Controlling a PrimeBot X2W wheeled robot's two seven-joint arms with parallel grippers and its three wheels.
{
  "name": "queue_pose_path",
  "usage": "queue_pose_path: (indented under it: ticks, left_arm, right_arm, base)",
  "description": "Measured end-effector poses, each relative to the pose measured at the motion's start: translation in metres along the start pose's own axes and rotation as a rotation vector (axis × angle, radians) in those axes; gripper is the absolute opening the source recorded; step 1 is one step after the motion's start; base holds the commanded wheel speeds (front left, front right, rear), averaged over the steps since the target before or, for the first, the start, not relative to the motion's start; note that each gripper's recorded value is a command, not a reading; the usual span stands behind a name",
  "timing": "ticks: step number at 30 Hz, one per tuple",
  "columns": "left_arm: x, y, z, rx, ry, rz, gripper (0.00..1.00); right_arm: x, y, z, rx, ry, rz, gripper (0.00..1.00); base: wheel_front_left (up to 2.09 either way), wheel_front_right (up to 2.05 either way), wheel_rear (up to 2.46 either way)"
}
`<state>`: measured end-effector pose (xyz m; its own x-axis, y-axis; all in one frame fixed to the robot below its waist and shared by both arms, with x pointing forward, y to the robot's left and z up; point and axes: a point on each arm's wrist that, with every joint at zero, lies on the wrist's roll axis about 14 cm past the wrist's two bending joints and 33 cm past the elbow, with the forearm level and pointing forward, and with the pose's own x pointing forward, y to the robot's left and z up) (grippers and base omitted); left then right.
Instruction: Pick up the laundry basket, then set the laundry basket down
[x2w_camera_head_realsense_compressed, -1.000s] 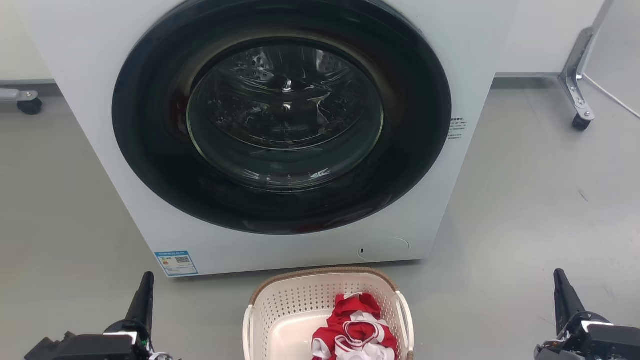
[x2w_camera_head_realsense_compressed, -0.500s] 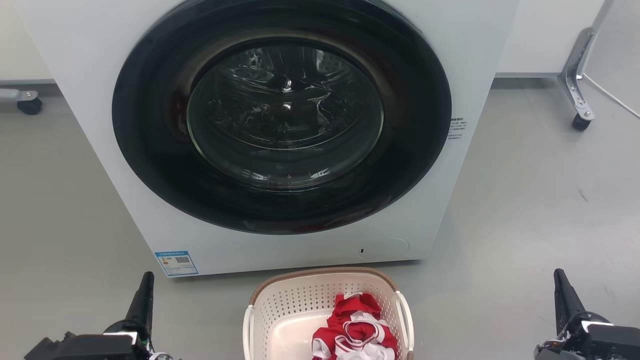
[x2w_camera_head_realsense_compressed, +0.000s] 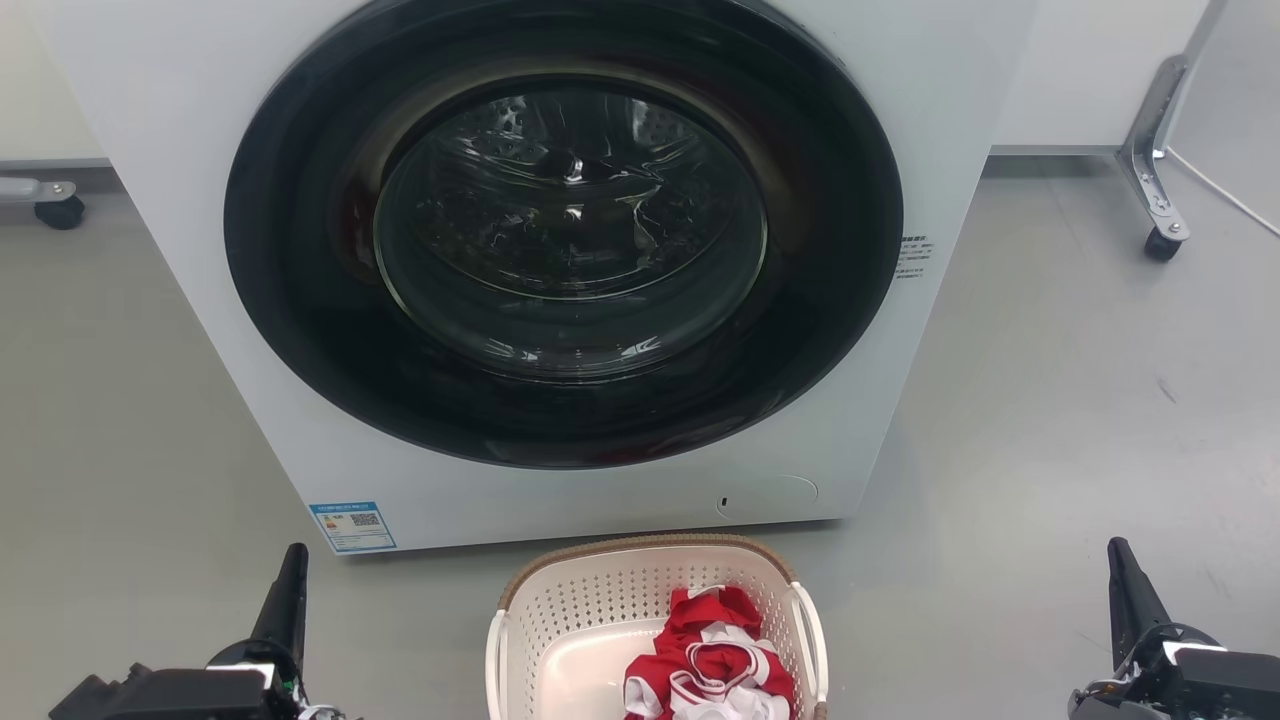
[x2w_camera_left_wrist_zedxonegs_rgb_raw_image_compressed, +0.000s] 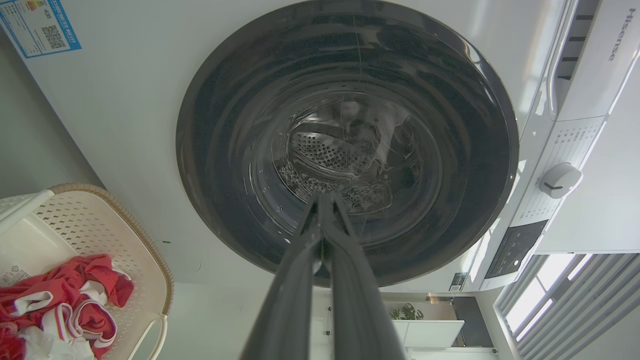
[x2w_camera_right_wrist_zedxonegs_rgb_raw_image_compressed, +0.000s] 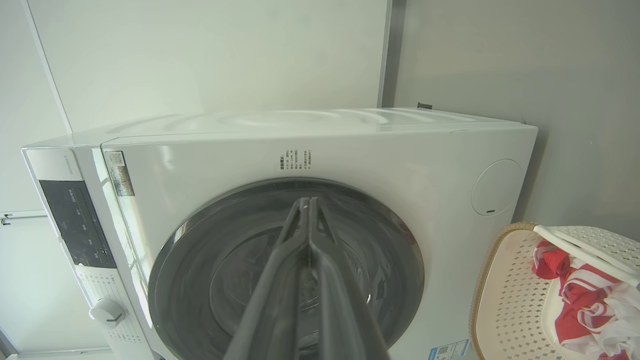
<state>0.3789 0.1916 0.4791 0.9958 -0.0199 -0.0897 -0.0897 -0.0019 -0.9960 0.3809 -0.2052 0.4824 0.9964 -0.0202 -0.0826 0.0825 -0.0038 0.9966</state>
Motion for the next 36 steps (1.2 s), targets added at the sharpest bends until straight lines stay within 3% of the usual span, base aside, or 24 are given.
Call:
queue_pose_path:
  ticks: [36]
  left_arm:
    - [0.0,-0.0001,0.0,0.0,0.0,0.0,0.0]
  right_arm:
    - [0.0,0.0,0.0,0.0,0.0,0.0,0.0]
  base:
    - [0.0,0.0,0.0]
